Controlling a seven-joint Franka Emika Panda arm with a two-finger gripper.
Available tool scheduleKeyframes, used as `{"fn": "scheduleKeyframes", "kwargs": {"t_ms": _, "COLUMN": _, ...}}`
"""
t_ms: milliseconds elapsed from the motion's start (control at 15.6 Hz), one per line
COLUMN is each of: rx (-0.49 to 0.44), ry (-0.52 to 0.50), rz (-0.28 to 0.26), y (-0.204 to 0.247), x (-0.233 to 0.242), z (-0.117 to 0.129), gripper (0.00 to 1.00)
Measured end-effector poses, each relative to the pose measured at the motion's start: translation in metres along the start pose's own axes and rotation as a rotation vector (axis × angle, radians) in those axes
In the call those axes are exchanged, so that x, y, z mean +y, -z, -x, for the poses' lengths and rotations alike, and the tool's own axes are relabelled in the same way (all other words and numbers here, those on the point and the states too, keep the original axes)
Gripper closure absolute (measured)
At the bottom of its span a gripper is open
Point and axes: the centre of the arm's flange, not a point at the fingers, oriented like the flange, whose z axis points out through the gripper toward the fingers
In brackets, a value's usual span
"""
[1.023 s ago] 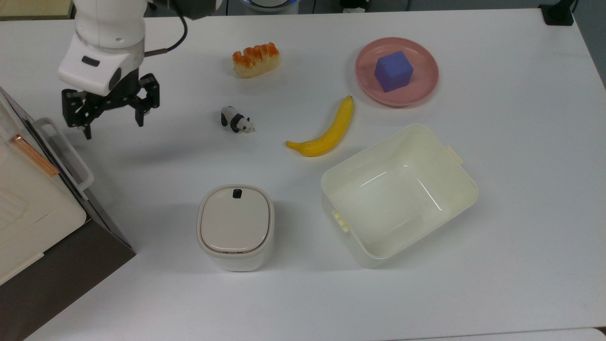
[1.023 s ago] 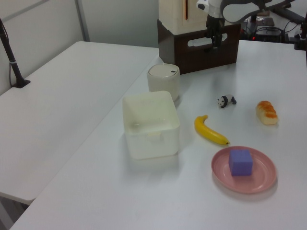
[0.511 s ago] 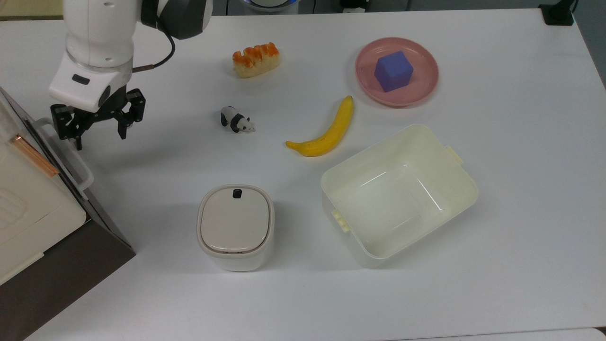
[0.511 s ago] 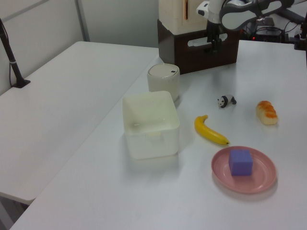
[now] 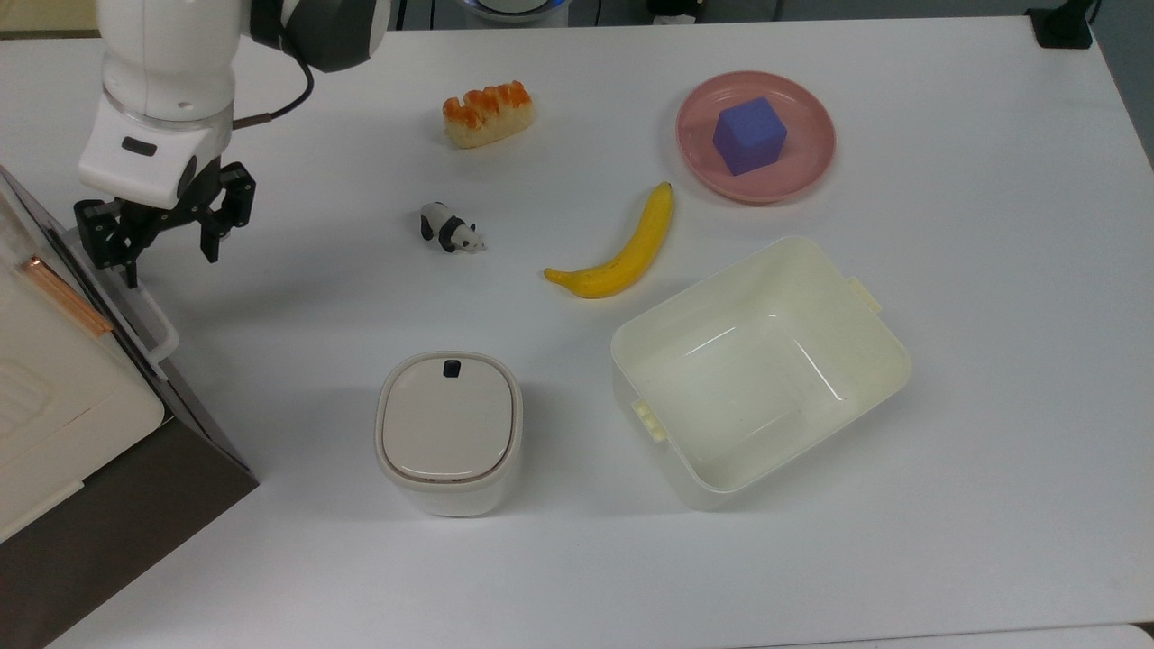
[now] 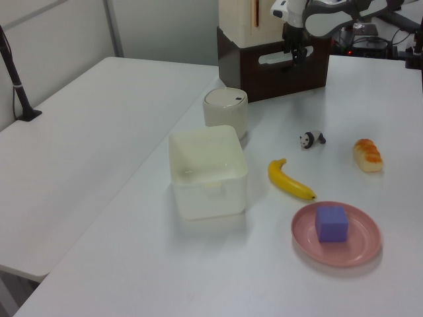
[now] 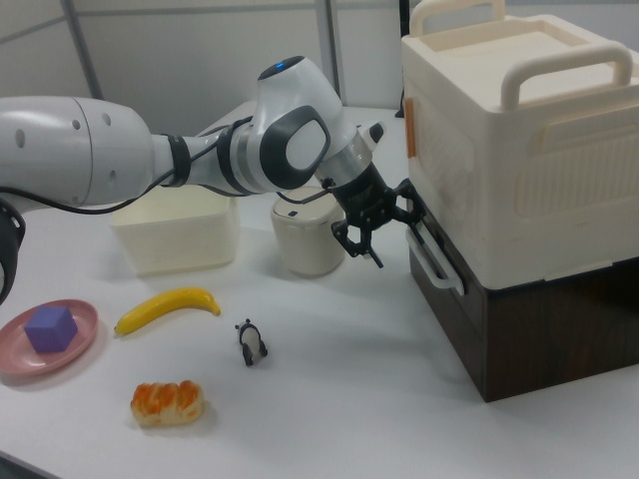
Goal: Slide open the drawer
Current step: 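Lower the gripper and hook it onto the white drawer handle, then pull the drawer handle outward with the gripper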
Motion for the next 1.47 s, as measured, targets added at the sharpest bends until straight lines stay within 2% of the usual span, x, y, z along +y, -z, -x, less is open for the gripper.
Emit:
{"fn": "scheduleKeyframes", "kwargs": {"t_ms": 383, "rx": -0.007, "ry": 0.0, "rz": 0.011, "y": -0.013, "x": 0.007, "z": 0.009, "gripper": 0.22}}
{"fn": "scheduleKeyframes", "kwargs": {"t_ms": 447, "rx": -0.008, "ry": 0.0, "rz": 0.011, "y": -0.014, "x": 0.007, "z": 0.009, "gripper": 0.26}}
{"fn": "scheduleKeyframes", "kwargs": {"t_ms": 511, "rx": -0.009, "ry": 0.001, "rz": 0.01, "y": -0.016, "x": 0.007, "z": 0.009, "gripper": 0.26}}
{"fn": "scheduleKeyframes", "kwargs": {"t_ms": 639, "rx": -0.01, "ry": 0.002, "rz": 0.009, "y": -0.018, "x": 0.007, "z": 0.008, "gripper": 0.41}}
{"fn": "scheduleKeyframes", "kwargs": {"t_ms": 1214, "rx": -0.009, "ry": -0.002, "rz": 0.018, "y": -0.023, "x": 0.015, "z": 0.005, "gripper": 0.57}}
{"fn": "scheduleKeyframes", "kwargs": {"t_ms": 1342, "rx": -0.009, "ry": -0.002, "rz": 0.02, "y": -0.023, "x": 0.015, "z": 0.005, "gripper": 0.78}}
{"fn": "scheduleKeyframes", "kwargs": {"t_ms": 1470, "rx": -0.008, "ry": -0.003, "rz": 0.022, "y": -0.022, "x": 0.016, "z": 0.006, "gripper": 0.8}}
